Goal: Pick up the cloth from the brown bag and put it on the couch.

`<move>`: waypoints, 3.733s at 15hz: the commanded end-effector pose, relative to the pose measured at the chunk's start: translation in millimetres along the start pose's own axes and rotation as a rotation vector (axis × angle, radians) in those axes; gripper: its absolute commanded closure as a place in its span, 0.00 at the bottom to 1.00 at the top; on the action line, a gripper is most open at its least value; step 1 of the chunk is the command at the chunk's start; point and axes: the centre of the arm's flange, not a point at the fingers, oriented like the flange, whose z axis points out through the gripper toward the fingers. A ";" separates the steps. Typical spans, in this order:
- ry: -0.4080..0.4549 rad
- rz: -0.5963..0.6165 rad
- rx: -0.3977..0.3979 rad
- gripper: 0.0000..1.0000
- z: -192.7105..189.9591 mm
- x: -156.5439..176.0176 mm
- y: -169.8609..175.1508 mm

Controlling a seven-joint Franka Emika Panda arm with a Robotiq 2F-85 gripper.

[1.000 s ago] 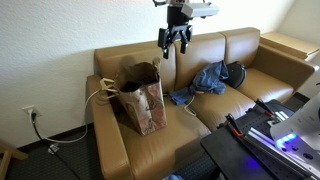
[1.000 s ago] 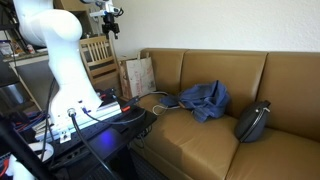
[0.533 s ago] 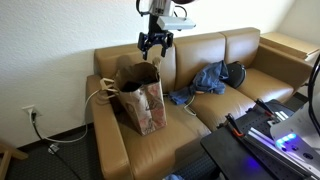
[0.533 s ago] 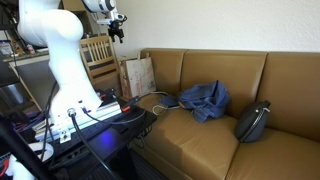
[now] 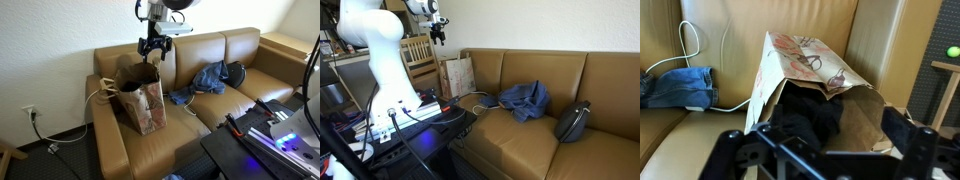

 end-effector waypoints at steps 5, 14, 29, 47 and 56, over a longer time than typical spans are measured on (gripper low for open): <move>0.041 0.059 -0.014 0.00 -2.1 11.0 16.7; 0.066 0.039 0.012 0.00 -19.3 11.5 3.1; 0.139 0.015 -0.067 0.00 79.5 96.9 -54.2; 0.073 0.039 -0.104 0.00 229.8 106.3 -23.7; 0.187 0.000 -0.117 0.00 227.4 93.8 -45.5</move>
